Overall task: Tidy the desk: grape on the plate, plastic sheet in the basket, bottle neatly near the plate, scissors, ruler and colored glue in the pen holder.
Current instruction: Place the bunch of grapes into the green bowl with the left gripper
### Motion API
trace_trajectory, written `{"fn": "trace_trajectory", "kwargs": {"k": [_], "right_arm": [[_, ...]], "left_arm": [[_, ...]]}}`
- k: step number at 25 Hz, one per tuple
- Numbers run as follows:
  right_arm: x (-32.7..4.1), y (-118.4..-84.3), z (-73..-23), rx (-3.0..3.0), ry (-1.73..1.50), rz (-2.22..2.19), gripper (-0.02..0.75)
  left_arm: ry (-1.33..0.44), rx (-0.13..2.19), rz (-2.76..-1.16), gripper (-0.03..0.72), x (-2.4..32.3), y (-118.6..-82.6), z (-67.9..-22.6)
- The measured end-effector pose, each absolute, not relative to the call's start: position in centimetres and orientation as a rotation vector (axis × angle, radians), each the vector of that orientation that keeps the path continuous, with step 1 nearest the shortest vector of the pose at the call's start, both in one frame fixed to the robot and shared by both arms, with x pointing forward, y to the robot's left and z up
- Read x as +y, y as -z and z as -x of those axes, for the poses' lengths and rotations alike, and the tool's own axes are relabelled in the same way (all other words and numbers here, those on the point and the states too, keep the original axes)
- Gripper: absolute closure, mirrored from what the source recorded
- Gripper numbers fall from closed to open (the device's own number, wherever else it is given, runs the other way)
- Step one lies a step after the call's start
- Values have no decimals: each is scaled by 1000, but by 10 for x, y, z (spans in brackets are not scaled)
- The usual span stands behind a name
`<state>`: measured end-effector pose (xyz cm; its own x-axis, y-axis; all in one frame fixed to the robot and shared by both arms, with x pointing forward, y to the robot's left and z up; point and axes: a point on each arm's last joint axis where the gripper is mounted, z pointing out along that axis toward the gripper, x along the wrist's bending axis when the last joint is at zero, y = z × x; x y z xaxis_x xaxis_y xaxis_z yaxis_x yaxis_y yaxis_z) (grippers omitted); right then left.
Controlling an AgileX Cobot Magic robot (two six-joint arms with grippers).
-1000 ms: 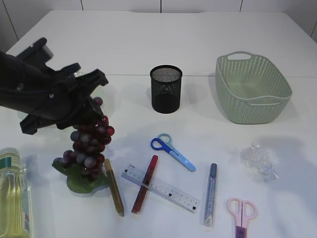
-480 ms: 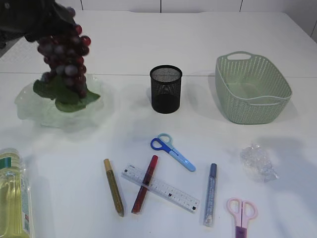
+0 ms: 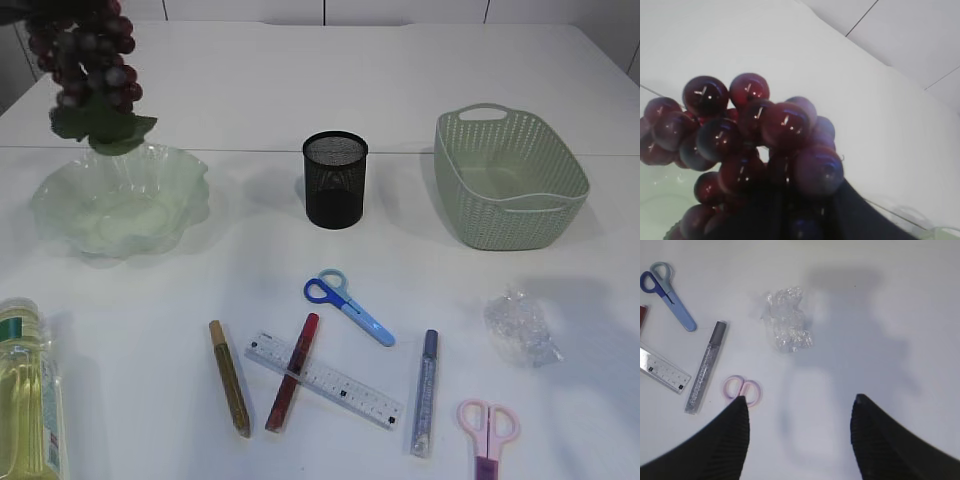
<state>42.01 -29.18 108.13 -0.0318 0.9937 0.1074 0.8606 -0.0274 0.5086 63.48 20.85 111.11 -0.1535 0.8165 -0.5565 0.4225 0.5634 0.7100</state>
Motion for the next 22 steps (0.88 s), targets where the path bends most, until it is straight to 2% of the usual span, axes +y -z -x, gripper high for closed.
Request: {"fn": "trace_trajectory", "kwargs": {"k": [9, 12, 14, 17, 20, 22], "right_arm": [[-292, -1075, -426, 1984, -622, -1984, 241], [-292, -1074, -427, 1988, -616, -1990, 241], [-292, -1074, -427, 1988, -620, -1992, 241], [-291, -1074, -427, 1988, -623, -1993, 241], [-291, -1074, -427, 1988, -623, -1993, 241], [-291, -1074, -427, 1988, -623, -1993, 241]], "left_arm": [[-457, 1938, -1117, 566, 206, -1022, -681], [-476, 1942, -1163, 563, 206, -1007, -686], [-483, 1955, -1178, 534, 207, -1003, -686], [-491, 1979, -1189, 379, 208, -1002, -685], [-500, 2023, -1202, 168, 210, -999, -683], [-508, 2047, -1205, 109, 212, -1002, -681]]}}
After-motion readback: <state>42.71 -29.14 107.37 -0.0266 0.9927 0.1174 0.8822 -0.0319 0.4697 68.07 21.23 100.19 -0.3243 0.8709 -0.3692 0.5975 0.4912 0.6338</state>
